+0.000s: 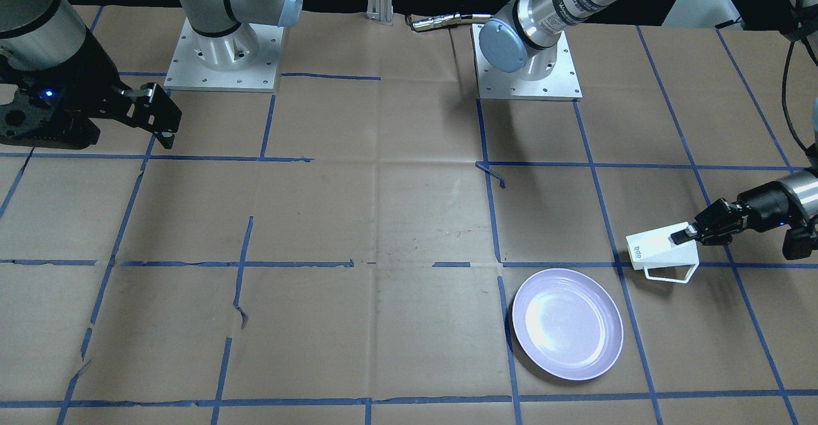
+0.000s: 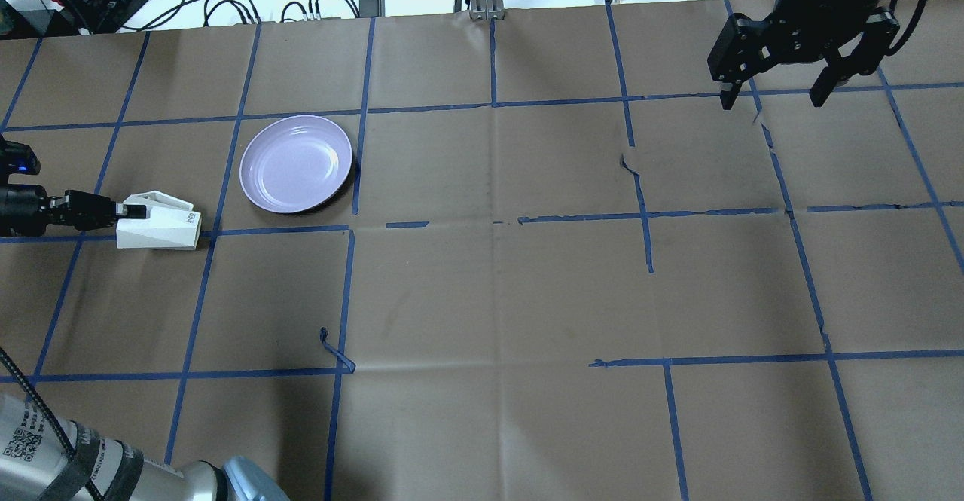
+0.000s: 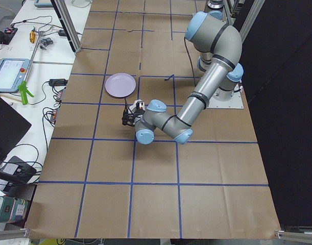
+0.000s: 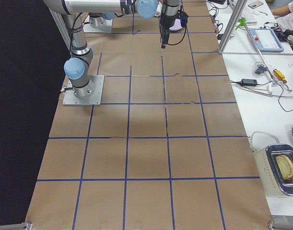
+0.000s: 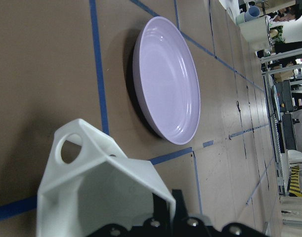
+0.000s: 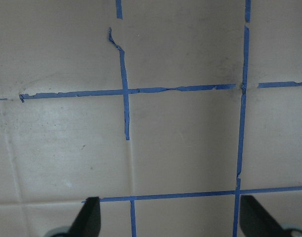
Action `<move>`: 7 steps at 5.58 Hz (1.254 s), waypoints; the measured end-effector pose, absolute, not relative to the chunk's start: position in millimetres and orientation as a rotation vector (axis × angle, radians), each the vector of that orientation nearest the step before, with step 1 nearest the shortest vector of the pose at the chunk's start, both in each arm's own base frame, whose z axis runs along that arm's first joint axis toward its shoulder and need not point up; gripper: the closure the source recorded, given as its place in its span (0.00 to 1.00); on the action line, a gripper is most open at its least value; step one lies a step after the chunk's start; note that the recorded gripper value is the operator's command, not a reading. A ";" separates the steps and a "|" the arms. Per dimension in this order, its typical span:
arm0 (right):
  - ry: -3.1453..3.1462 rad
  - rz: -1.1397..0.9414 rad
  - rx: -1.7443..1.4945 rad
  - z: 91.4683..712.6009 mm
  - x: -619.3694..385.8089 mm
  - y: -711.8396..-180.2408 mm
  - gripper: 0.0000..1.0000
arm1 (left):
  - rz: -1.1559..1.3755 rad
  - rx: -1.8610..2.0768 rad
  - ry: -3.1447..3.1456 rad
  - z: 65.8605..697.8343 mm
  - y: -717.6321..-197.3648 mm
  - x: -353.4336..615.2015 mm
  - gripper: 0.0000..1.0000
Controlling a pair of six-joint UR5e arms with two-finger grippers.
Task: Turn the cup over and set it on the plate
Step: 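Lift the white cup with the left gripper and turn it upright over the plate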
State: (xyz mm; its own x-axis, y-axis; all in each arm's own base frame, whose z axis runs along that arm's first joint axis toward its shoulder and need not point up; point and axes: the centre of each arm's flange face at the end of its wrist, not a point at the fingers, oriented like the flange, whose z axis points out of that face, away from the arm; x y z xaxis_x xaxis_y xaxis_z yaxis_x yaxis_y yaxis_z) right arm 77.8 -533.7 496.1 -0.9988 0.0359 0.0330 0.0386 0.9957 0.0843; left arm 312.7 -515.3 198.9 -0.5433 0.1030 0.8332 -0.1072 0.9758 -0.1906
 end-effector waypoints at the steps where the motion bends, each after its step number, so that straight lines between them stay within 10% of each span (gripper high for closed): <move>1: -3.107 -0.132 -0.058 496.1 77.8 -533.7 0.00 | 0.249 0.022 -2.171 236.2 -523.5 294.8 1.00; 7: -3.107 -0.132 -0.058 496.1 77.9 -533.7 0.00 | 0.217 -0.272 -2.909 289.2 -655.8 -13.9 1.00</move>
State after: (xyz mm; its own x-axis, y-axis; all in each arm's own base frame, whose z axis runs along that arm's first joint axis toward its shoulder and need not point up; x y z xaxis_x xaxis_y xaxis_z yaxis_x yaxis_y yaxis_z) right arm 77.9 -533.7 496.1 -0.9988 0.0359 0.0331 0.0386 0.9957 0.0842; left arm -13.9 -655.8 289.2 -0.9606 0.1979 0.1952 0.1667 0.9721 -0.1649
